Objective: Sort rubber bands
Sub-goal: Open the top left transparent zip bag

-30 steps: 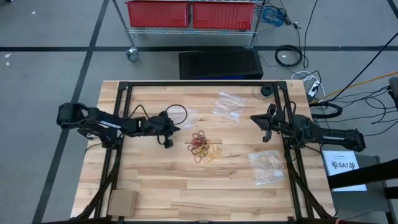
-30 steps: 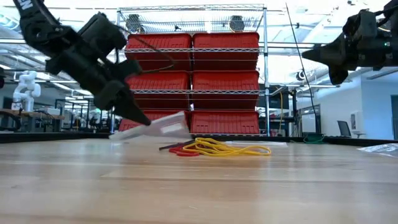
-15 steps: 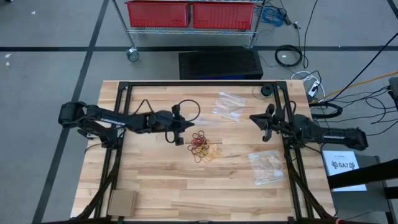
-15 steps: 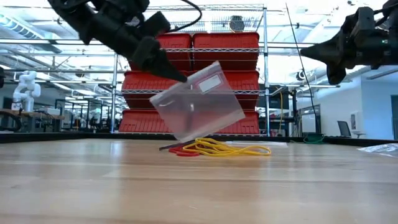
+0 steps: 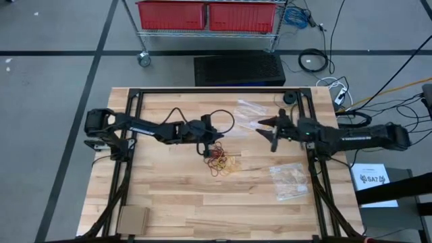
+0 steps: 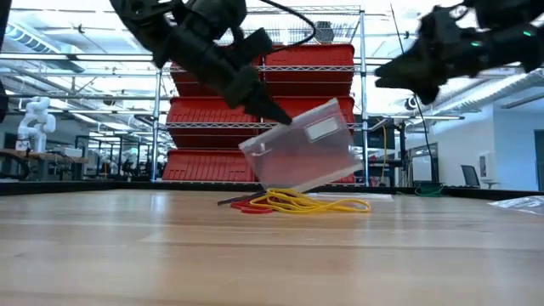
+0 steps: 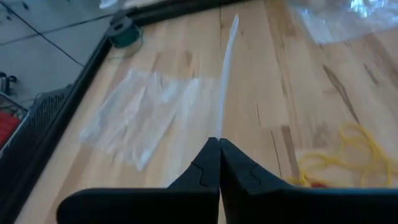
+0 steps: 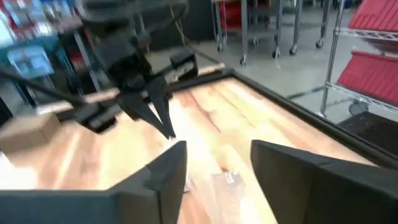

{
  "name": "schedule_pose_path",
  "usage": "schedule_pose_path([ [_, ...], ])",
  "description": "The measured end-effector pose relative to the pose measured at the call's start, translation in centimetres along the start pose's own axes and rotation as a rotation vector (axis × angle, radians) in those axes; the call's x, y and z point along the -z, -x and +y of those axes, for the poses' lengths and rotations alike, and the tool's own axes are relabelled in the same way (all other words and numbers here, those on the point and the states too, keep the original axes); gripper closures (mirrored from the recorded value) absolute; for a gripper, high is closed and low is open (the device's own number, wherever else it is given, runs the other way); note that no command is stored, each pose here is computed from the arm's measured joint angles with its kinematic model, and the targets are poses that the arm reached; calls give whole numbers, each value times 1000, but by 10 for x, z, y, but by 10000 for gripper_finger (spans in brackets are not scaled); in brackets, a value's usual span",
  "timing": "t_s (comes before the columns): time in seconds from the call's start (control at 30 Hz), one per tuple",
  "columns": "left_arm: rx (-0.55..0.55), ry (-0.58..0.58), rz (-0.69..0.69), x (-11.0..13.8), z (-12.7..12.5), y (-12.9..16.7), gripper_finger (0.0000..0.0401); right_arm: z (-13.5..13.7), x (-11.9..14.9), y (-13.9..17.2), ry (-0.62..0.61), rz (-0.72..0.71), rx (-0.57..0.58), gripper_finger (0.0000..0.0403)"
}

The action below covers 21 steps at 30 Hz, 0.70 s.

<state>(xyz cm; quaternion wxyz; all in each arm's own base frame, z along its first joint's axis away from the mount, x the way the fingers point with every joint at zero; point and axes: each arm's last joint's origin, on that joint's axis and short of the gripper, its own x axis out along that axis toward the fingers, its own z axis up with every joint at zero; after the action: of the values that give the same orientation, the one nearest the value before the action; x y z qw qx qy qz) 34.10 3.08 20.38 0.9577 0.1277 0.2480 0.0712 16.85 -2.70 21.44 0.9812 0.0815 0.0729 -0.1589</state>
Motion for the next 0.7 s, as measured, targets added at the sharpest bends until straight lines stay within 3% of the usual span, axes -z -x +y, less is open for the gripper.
schedule_pose_path([
  [0.1,-7,-17,-26,-9,2,-1,401,6,-9,-22,73,98,12,215],
  [0.37,-17,-35,-54,-19,5,0,401,22,-32,-69,170,228,-102,237],
  [0.7,-42,-40,-10,-15,5,0,401,27,-57,-73,138,285,-99,277],
])
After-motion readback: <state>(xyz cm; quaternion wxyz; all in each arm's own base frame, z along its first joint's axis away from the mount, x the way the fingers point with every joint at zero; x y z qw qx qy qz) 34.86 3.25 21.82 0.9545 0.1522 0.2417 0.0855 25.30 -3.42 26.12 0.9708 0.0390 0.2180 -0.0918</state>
